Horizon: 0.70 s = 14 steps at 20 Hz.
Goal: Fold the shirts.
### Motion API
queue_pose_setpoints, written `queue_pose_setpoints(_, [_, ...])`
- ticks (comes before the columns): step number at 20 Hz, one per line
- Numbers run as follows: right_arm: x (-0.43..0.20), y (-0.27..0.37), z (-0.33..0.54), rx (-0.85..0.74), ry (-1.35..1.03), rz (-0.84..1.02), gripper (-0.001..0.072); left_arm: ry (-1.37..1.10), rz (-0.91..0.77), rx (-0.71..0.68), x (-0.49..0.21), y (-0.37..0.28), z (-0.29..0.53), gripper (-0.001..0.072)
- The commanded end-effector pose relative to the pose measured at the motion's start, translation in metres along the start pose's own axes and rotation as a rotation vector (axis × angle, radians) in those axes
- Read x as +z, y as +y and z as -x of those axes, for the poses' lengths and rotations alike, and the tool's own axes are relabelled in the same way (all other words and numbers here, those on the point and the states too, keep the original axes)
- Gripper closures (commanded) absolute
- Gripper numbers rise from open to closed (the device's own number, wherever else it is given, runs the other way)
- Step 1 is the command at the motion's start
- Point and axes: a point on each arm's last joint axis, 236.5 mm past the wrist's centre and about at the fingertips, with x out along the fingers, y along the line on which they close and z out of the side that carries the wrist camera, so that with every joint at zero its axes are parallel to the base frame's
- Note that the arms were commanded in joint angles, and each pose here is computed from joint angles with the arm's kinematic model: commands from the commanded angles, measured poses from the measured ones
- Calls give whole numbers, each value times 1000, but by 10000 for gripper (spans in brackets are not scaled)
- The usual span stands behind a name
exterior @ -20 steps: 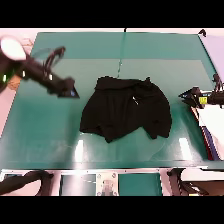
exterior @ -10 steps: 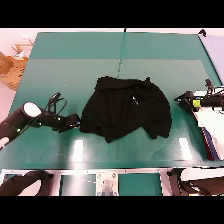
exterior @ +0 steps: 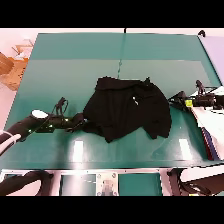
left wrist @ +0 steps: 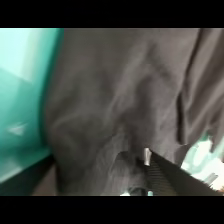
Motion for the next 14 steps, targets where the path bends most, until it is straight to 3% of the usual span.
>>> queue_pose_setpoints(1, [-6,5,-10,-8,28,22,264,-37,-30,-56,12,-5,-10,397])
queue_pose_setpoints(2, [-7,5,-10,-8,31,20,264,-56,-72,-70,19,-12,-8,490])
queue_pose_setpoints(3, [-8,6,-10,-6,34,20,273,-74,-119,-80,28,-21,-5,498])
queue_pose_setpoints(4, [-9,6,-10,-3,41,20,358,-91,-155,-91,38,-31,-2,626])
queue_pose_setpoints(5, [-12,7,-10,1,51,20,478,-117,-205,-98,52,-44,4,686])
queue_pose_setpoints(7, [-15,9,-10,8,65,20,691,-187,-314,-93,85,-71,20,686])
queue_pose_setpoints(14, [-53,2,-17,9,130,-44,695,-399,-567,186,189,-111,93,687])
